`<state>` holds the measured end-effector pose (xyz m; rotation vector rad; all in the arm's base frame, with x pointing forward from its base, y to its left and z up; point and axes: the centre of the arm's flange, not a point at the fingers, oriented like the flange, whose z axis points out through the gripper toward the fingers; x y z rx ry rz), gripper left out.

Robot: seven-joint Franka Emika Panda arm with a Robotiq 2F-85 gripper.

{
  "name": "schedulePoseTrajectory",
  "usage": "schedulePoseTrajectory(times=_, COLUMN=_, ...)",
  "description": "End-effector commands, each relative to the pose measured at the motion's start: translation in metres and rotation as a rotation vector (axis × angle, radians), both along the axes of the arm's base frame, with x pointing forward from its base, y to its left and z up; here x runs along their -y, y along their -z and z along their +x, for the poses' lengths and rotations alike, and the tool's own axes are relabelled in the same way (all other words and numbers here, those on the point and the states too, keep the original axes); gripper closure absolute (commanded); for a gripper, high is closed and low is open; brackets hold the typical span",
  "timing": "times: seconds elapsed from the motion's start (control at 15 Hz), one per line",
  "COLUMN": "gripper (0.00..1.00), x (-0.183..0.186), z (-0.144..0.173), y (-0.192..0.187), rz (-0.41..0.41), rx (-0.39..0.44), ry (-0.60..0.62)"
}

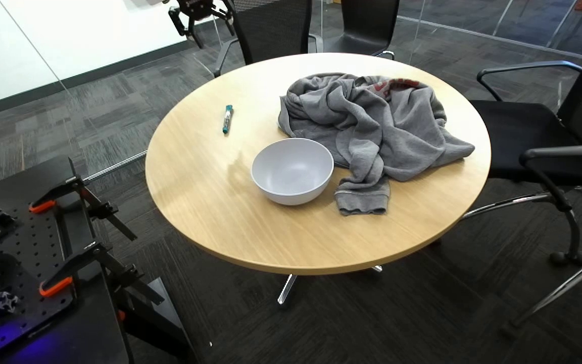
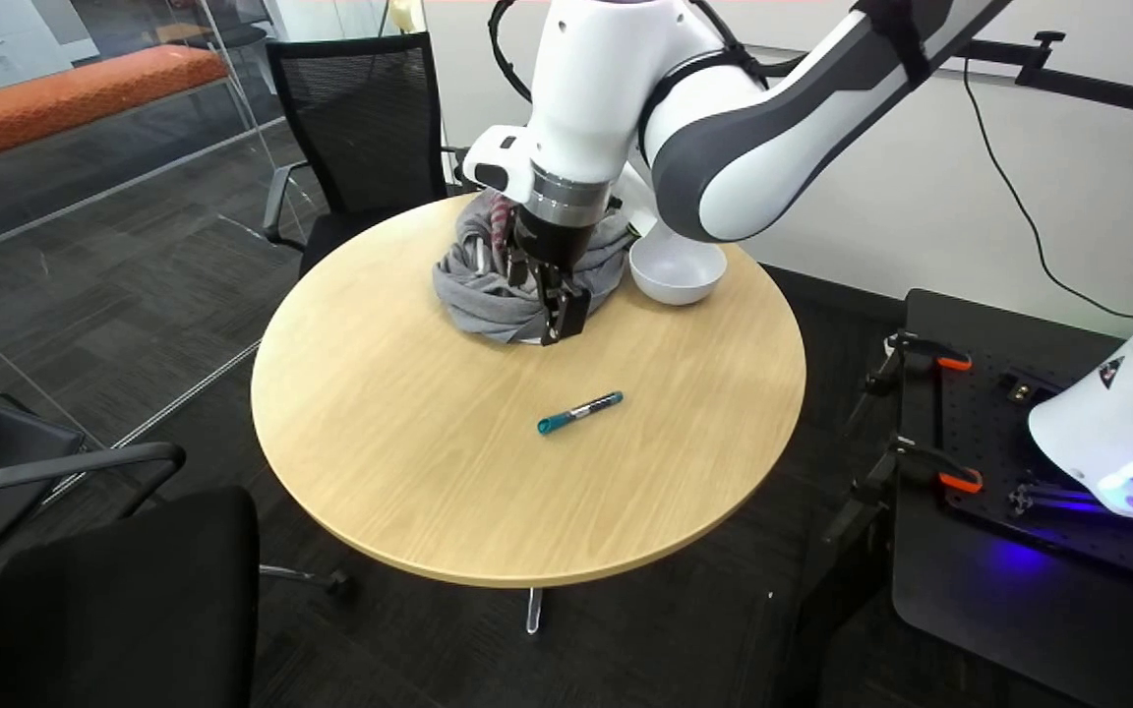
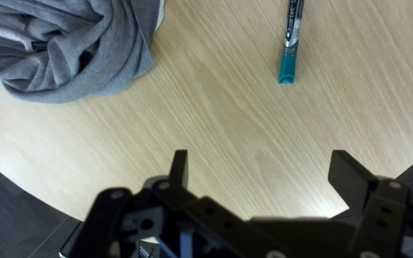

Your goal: Remove the marker from the bowl and put it on the table

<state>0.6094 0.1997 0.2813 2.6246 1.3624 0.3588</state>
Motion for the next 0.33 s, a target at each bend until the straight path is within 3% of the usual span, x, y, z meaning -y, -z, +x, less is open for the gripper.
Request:
schedulePoseTrajectory(times=0.0, gripper=0.0, x=0.0005, z=-0.0023, y=-0.0024, rz=-0.001, rx=0.001, ry=-0.001)
schedulePoseTrajectory(times=0.27, gripper=0.0, x=0.0015, z=-0.0053, y=-0.0022, rz=-0.003, rx=-0.002, ry=-0.001)
